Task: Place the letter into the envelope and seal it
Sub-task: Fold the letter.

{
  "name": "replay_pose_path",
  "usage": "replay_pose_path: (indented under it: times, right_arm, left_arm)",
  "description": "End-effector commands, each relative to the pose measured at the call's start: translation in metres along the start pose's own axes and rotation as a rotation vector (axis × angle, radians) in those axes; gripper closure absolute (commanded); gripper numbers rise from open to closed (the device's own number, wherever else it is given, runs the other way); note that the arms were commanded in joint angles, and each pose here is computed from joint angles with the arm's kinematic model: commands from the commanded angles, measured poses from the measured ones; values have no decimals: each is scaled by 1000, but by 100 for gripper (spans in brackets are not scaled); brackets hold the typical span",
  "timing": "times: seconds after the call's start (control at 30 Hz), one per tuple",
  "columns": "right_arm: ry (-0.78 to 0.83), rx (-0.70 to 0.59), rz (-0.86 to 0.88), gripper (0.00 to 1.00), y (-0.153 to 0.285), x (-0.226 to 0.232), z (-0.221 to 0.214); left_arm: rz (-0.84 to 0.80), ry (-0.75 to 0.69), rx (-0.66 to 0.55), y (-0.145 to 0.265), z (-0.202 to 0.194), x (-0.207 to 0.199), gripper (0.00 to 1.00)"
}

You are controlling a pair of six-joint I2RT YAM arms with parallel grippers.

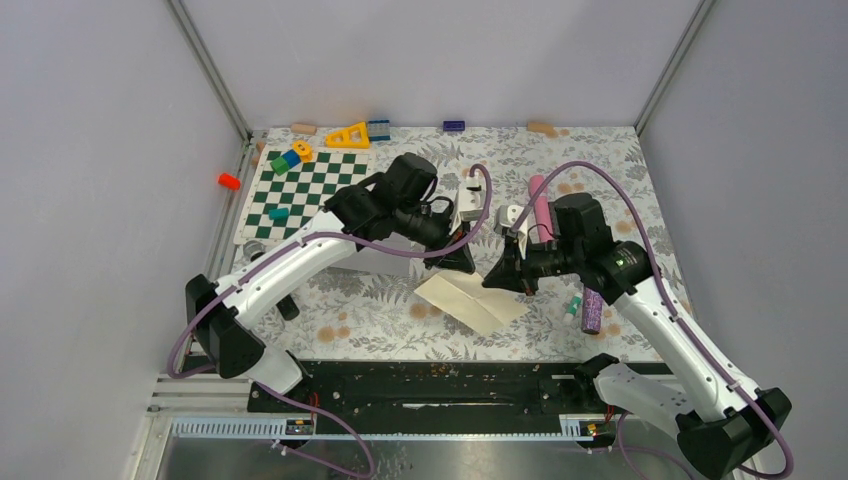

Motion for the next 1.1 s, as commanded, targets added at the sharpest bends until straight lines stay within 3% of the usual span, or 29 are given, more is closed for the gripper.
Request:
replay_pose_path:
  times: [0.0,0.03,0.1,0.13,0.2,0.27,0.33,0.4,0.5,0.53,0.6,0.7,0.73,0.77,0.8,0.87,0.9,0.93,0.97,1.0,1.07]
  right_arm:
    - [-1,18,27,100,2,10,-7]
    - [1,18,29,98,3,11,-7]
    - [-2,18,29,74,3,11,-7]
    - [-4,20,30,75,3,12,-7]
    - [-9,28,33,99,4,12,-8]
    - [-5,32,40,100,4,13,-10]
    - [-11,37,38,90,4,14,-11]
    - [-11,40,37,94,4,14,-11]
    - [-11,39,29,69,6,15,-10]
    - [-7,39,29,74,6,15,-10]
    - [-2,45,34,98,7,17,-11]
    - [-1,50,27,91,8,18,-14]
    - [-2,53,28,99,8,18,-15]
    - [0,57,31,100,9,19,-16]
    - [3,58,28,97,9,19,-16]
    - [-2,62,15,64,11,20,-16]
    - [1,64,9,61,11,20,-16]
    - [8,68,11,71,12,21,-16]
    - [8,73,12,92,13,22,-17]
    - [8,77,10,100,14,23,-18]
    - [13,84,18,99,15,25,-21]
  left_arm:
    - [24,-77,-83,22,22,-12,100]
    - [25,-76,-84,22,22,-12,100]
    - [25,-78,-85,23,22,-13,100]
    - [26,-79,-87,23,22,-13,100]
    - [28,-81,-88,24,22,-13,100]
    - [32,-82,-91,26,23,-13,100]
    - [33,-86,-96,28,24,-14,100]
    - [36,-88,-98,29,24,-14,100]
    - [37,-93,-102,31,25,-15,100]
    - [39,-95,-104,32,25,-16,100]
    - [41,-96,-107,33,25,-16,100]
    - [44,-97,-111,35,26,-16,100]
    - [44,-98,-112,35,26,-16,100]
    - [46,-97,-113,36,26,-16,100]
    - [45,-99,-115,36,26,-16,100]
    - [48,-100,-116,37,26,-17,100]
    - [49,-101,-117,38,26,-17,100]
    - [51,-102,-118,38,26,-17,100]
    - [52,-103,-119,39,27,-17,100]
    - [52,-101,-120,39,26,-16,100]
    - [56,-103,-123,40,27,-17,100]
Point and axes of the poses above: each gripper's point midway between its finger pads, its own y axis back along the fingers, its own x axis along the line the jaws close on, z = x × y, the point moved 8 cm from there along y, back along the fingers, and after that the axes turned 6 degrees about y, right-handed, at the moved point
